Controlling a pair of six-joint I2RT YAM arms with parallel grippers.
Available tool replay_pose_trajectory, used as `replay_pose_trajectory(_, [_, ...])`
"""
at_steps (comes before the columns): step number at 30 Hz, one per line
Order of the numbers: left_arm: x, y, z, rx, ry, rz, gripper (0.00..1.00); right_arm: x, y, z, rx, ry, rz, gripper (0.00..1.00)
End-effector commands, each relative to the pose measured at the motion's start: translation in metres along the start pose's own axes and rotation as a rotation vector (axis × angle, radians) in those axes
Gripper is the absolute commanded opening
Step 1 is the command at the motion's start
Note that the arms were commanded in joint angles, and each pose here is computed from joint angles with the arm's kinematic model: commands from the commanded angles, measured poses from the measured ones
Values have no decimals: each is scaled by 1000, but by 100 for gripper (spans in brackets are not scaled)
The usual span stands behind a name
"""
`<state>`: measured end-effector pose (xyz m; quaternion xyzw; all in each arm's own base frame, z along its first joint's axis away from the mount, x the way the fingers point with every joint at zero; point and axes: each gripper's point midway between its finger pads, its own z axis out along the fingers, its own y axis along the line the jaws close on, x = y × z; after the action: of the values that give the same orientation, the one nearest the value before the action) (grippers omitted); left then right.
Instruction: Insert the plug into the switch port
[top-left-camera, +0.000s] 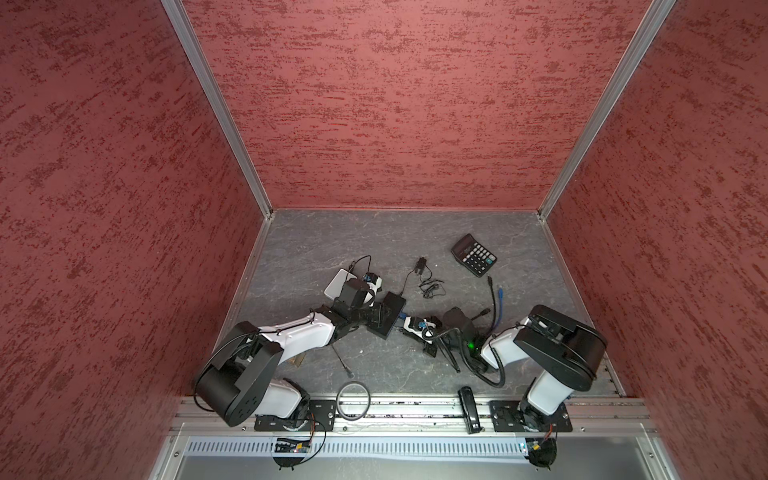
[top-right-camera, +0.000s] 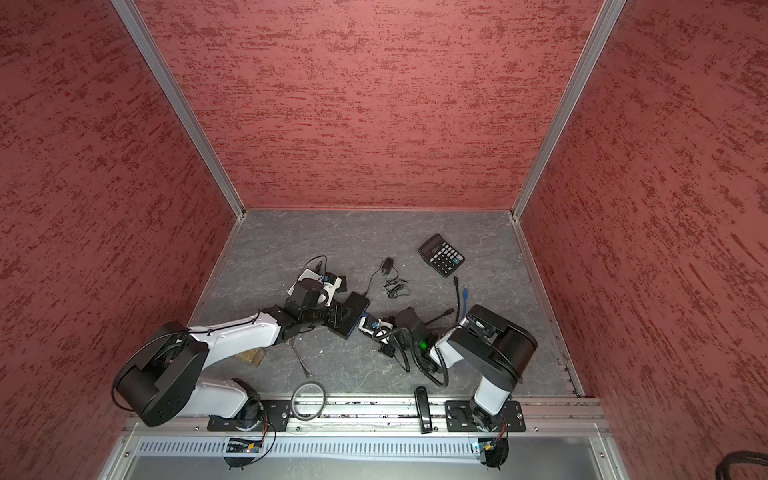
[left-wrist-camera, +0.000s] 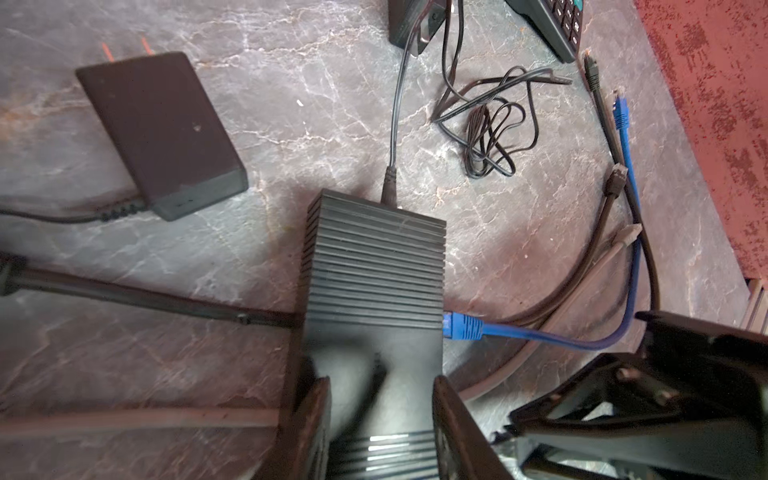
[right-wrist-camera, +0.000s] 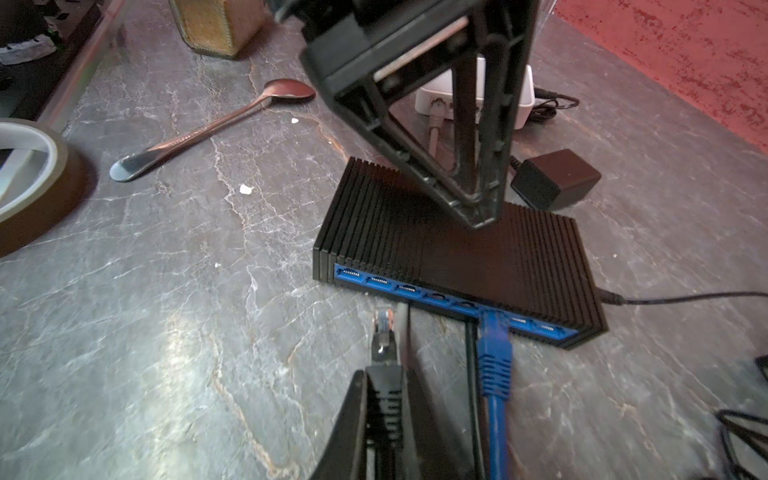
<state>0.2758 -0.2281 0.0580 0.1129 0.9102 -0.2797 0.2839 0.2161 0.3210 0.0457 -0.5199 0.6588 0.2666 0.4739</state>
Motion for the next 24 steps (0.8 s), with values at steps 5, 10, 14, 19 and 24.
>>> replay_pose_trajectory(5, [9,5,9,-41,-6,-42,41,-8,-14,4,100,-68,31,3])
replay_pose_trajectory(10, [-3,13,-2,-85,-97,-36,42,-6,-16,9,116,-69,31,3])
replay_pose_trajectory(14, [-25,17,-20,-126,-184,-6,42,-2,-15,11,108,-59,29,3])
replay_pose_trajectory(19, [-32,23,-26,-147,-197,15,43,-2,-15,14,109,-62,32,3])
replay_pose_trajectory(24, [-12,20,-9,-92,-151,-15,43,-3,-16,18,103,-66,30,3])
